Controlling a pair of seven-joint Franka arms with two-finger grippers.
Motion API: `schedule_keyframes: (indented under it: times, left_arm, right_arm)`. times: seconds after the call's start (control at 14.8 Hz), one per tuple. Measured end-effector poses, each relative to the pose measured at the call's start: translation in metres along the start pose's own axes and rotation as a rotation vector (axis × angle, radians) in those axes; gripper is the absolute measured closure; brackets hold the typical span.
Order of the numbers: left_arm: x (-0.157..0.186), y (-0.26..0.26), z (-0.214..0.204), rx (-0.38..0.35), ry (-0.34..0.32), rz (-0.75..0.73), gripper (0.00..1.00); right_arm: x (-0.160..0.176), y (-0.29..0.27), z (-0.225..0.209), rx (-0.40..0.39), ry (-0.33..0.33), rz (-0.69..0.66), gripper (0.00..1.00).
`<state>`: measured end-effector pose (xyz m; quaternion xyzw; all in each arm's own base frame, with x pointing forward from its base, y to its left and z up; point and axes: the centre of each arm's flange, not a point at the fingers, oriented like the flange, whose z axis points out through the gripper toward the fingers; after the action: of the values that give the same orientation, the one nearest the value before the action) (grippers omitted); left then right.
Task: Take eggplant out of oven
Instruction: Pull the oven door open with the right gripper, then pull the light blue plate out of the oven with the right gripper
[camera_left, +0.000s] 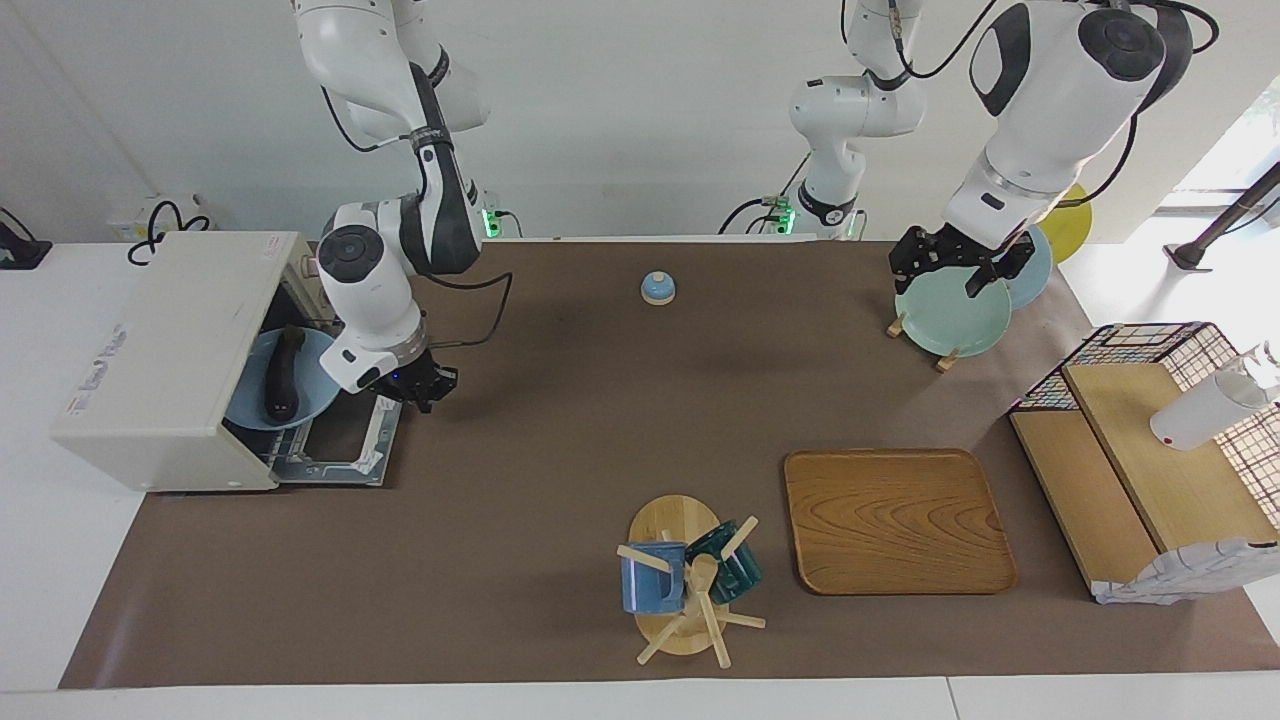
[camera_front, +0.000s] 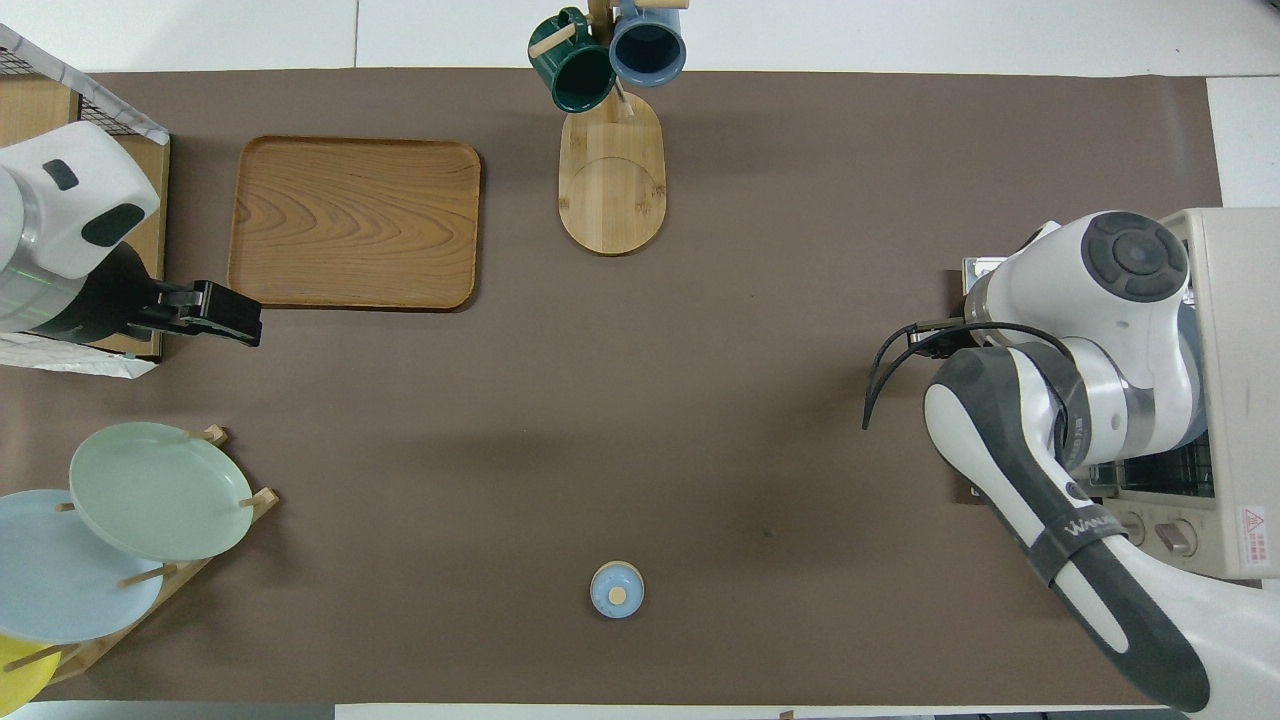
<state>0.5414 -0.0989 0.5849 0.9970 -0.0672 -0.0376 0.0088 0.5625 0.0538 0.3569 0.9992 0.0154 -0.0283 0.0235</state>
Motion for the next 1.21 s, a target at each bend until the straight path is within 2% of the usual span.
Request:
schedule_keyframes:
  times: [0.07,0.2,0.27,0.4,0.67,0.81,1.01,1.15,1.21]
  left_arm:
    - [0.0,0.0,0.0,0.0,0.001,0.0,0.0]
    - [0.0,-0.001,-0.001,0.0,0.004,-0.001,0.0]
    - [0.001,-0.001,-0.001,0.0,0.008,-0.001,0.0]
    - [0.003,-0.001,-0.002,-0.001,0.024,-0.002,0.0]
    - [0.01,-0.002,0.021,-0.002,0.061,-0.005,0.0]
    - [0.011,-0.003,0.043,-0.002,0.059,-0.007,0.0]
    - [0.013,-0.004,0.078,-0.003,0.07,-0.011,0.0]
    - [0.013,-0.004,0.103,-0.006,0.08,-0.012,0.0]
    - [0.012,-0.003,0.112,-0.013,0.078,-0.014,0.0]
  right_arm:
    - [0.0,0.007,-0.011,-0.019,-0.009,0.0,0.78]
    - [-0.006,0.026,-0.026,-0.109,-0.03,-0.024,0.59]
    - [-0.009,0.034,-0.03,-0.153,-0.043,-0.036,0.59]
    - [-0.013,0.046,-0.032,-0.19,-0.061,-0.037,0.58]
    - [-0.02,0.081,-0.017,-0.186,-0.09,-0.021,0.61]
    - [-0.022,0.091,-0.009,-0.18,-0.077,-0.013,0.61]
    - [-0.026,0.095,0.0,-0.175,-0.065,-0.011,0.68]
    - [-0.026,0.091,-0.001,-0.175,-0.063,-0.029,0.93]
    - [-0.026,0.087,-0.005,-0.177,-0.055,-0.037,0.98]
